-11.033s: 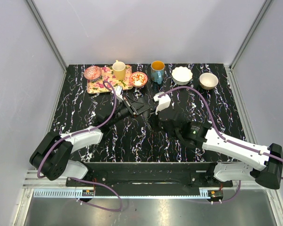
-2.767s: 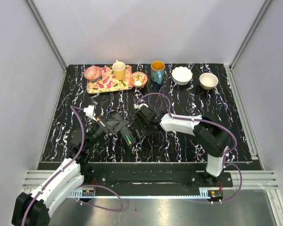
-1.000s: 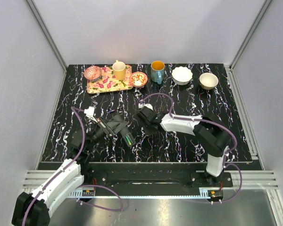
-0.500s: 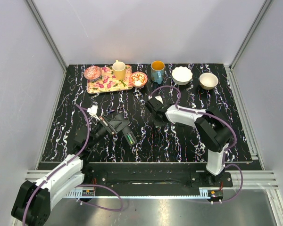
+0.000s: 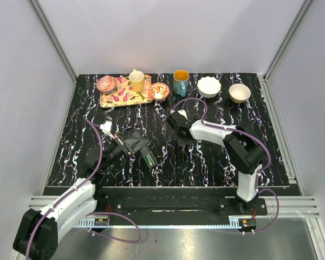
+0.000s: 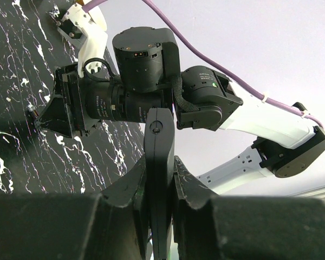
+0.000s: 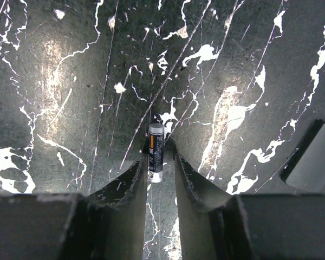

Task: Load the batteries into the remote control
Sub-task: Pick up the battery from the center of the board.

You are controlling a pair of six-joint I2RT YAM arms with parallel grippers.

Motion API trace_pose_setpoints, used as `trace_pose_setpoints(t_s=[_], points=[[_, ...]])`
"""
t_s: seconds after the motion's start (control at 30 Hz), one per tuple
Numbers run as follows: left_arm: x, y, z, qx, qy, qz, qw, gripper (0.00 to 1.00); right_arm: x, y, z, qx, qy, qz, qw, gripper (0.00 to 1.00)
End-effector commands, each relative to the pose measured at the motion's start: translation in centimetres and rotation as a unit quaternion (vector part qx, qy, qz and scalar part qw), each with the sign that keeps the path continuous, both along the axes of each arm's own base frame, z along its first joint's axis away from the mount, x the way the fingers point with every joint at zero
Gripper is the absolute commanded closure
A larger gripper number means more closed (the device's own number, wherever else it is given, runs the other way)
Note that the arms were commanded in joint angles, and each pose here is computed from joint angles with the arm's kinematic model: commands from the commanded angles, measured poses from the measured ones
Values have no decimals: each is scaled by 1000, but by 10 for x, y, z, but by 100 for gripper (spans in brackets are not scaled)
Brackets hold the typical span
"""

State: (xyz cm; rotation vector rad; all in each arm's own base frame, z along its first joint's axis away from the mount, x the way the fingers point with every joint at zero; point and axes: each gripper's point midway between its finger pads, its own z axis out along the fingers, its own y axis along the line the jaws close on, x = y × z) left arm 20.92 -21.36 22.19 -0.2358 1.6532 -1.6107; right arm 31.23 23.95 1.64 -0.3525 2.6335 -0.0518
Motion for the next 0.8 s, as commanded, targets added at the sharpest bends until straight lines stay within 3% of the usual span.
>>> trace_pose_setpoints(t_s=[0.0, 0.3, 0.37, 0.4, 0.53, 0.63, 0.77], points=[[-3, 0, 24, -18, -45, -5, 999, 100, -4, -6, 0, -10, 10, -4, 1000, 69], [-3, 0, 22, -18, -42, -3, 999, 100, -15, -7, -12, -1, 29, -6, 1000, 81], [-2, 0, 22, -18, -41, -2, 999, 100, -16, -7, -11, 3, 29, -8, 1000, 89], [-1, 0, 22, -18, -40, -1, 999, 100, -17, -8, -12, 2, 29, -9, 1000, 99], [5, -2, 25, -20, -42, 1, 999, 100, -16, -14, 4, 9, 7, -22, 1000, 100], [13, -10, 29, -22, -45, -3, 999, 100, -18, -27, 36, 14, -27, -30, 999, 100], [21, -27, 36, -36, -45, -13, 998, 100, -37, -33, 99, 71, -57, -17, 996, 100]])
